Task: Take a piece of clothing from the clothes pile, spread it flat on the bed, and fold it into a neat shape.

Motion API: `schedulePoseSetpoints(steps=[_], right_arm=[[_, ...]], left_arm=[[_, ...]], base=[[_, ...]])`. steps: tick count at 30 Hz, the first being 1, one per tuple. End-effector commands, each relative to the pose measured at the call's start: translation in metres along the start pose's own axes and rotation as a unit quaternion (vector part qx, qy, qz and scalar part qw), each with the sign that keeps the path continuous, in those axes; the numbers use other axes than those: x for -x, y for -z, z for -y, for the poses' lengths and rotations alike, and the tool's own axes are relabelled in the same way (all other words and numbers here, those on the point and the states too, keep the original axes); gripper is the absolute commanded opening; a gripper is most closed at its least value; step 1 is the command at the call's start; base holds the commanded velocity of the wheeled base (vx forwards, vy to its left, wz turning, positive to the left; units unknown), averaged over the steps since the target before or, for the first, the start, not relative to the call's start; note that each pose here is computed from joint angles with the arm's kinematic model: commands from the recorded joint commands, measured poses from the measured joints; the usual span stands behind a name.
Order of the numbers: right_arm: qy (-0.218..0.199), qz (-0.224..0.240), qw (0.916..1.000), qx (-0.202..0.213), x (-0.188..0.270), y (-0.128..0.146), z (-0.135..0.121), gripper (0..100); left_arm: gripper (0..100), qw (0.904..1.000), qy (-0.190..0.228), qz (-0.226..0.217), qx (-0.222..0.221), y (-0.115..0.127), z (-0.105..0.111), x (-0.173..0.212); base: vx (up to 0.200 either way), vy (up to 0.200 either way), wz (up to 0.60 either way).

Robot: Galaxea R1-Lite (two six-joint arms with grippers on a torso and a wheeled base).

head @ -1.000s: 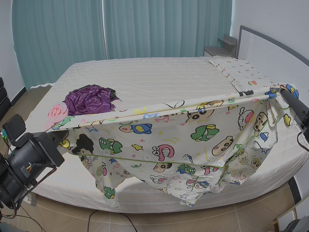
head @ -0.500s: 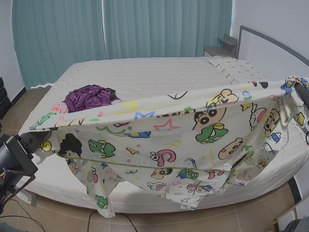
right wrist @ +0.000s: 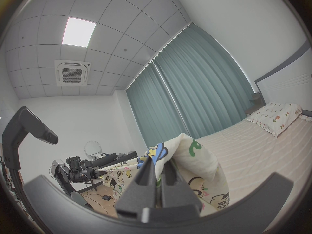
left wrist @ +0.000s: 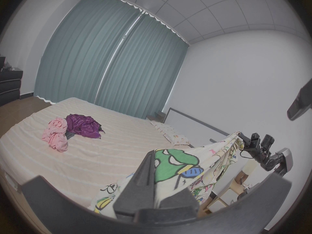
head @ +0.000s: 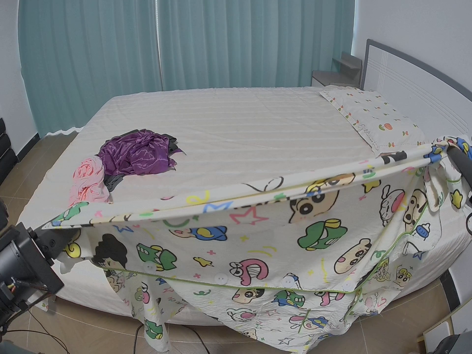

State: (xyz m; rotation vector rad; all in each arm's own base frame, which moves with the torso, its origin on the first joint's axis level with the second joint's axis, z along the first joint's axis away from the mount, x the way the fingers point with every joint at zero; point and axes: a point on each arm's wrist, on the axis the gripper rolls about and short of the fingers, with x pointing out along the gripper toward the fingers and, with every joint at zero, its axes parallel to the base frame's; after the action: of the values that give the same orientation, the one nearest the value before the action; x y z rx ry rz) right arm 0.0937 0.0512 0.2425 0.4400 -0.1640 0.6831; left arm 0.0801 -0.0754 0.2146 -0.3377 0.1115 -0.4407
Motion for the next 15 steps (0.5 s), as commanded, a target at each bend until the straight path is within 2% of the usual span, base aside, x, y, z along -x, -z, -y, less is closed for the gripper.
schedulePoseSetpoints(steps=[1, 7, 10, 15], right_arm=[[0.031, -0.023, 0.9992, 0.000, -0.003, 0.007, 0.009, 0], [0.080, -0.058, 0.9951, -0.003, -0.010, 0.022, 0.026, 0], [0.101, -0.070, 0.9924, -0.004, -0.015, 0.027, 0.035, 0], [0.130, -0.088, 0.9876, -0.007, -0.023, 0.034, 0.047, 0]], left_arm=[[0, 0.9977, -0.027, -0.060, -0.020, 0.024, -0.002, -0.018], [0, 0.9950, -0.042, -0.091, 0.011, 0.033, 0.002, -0.037], [0, 0.9923, -0.046, -0.115, 0.006, 0.040, 0.002, -0.046], [0, 0.9886, -0.070, -0.133, 0.005, 0.045, -0.003, -0.069]], base=[[0.000, 0.000, 0.00], [0.000, 0.000, 0.00], [0.000, 0.000, 0.00], [0.200, 0.000, 0.00]])
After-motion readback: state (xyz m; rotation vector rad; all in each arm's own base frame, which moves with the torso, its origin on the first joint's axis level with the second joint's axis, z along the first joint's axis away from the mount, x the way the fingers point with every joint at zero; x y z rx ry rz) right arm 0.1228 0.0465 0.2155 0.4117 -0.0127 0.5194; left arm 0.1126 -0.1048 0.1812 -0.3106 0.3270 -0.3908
